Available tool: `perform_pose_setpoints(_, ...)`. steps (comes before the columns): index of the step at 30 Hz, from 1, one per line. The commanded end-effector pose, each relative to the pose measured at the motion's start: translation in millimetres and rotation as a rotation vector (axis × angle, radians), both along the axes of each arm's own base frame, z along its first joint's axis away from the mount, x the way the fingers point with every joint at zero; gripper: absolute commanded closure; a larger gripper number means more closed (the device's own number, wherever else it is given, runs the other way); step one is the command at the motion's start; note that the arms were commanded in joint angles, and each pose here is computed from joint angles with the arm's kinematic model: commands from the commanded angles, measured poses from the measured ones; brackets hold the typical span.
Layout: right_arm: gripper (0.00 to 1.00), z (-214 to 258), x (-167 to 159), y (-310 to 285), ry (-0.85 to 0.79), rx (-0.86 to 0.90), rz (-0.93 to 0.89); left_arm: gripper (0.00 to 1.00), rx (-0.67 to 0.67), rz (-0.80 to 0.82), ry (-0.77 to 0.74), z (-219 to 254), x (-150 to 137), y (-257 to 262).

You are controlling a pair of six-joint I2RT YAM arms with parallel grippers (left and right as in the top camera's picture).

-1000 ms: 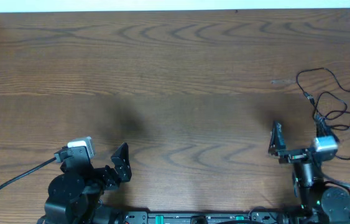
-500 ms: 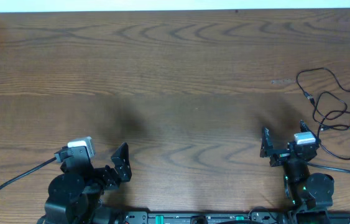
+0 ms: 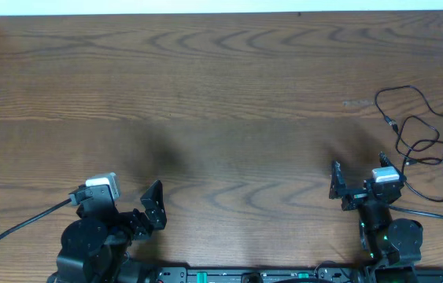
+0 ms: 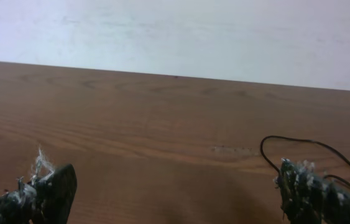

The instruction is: Untangle cables

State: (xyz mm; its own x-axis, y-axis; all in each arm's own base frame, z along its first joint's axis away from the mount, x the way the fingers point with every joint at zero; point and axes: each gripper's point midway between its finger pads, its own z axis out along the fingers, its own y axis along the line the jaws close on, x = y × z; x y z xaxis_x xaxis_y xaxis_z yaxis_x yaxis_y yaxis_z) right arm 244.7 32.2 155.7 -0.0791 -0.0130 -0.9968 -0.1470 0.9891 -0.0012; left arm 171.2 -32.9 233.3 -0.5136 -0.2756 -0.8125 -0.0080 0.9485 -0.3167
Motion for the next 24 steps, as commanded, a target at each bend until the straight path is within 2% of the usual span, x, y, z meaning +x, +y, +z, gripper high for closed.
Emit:
perform_pose_setpoints(1,0.01,0,0,-1,0.000,-0.011,-0.002,0.00,0.019,0.001,-0.008,0,0,2)
perform_pose_setpoints(24,0.01,-14,2,0,0.057,-0.016,-0.001,0.00,0.019,0.001,-0.011,0,0,2)
